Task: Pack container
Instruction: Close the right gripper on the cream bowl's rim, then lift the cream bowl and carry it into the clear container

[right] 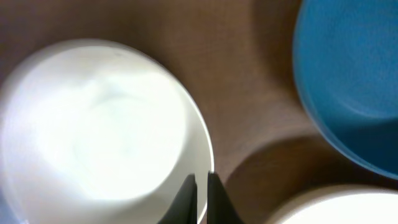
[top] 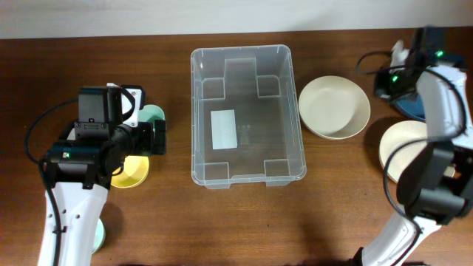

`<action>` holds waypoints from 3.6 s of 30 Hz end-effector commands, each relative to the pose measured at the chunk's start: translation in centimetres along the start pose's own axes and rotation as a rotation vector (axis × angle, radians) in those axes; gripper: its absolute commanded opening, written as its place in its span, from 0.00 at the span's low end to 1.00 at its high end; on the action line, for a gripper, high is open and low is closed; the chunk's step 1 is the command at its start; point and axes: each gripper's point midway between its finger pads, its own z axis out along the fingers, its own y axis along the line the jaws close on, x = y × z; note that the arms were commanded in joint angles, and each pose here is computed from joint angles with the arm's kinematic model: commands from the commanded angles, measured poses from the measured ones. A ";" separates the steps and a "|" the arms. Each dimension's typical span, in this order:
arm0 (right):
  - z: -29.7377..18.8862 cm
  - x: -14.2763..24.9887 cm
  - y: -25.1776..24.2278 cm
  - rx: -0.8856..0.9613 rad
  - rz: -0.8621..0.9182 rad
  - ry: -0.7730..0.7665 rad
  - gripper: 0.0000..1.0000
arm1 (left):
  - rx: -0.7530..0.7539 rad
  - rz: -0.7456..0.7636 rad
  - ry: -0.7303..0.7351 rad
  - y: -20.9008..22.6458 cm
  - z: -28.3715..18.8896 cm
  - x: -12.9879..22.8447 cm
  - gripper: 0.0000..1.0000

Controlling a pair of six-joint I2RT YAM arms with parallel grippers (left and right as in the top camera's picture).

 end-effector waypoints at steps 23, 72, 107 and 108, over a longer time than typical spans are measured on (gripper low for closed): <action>5.8 1.7 0.3 0.049 -0.010 0.178 0.24 | -0.006 -0.005 -0.020 0.2 -0.4 -0.6 1.00; 4.6 -1.2 2.2 -0.151 0.079 0.061 0.04 | -0.006 -0.005 -0.020 0.2 -0.4 -0.6 1.00; -11.8 -1.2 26.4 -0.105 -0.586 -0.356 0.04 | -0.006 -0.006 -0.020 0.2 -0.4 -0.7 1.00; -10.8 -1.0 27.1 -0.109 -0.596 -0.342 0.04 | -0.006 -0.006 -0.020 0.2 -0.4 -0.7 1.00</action>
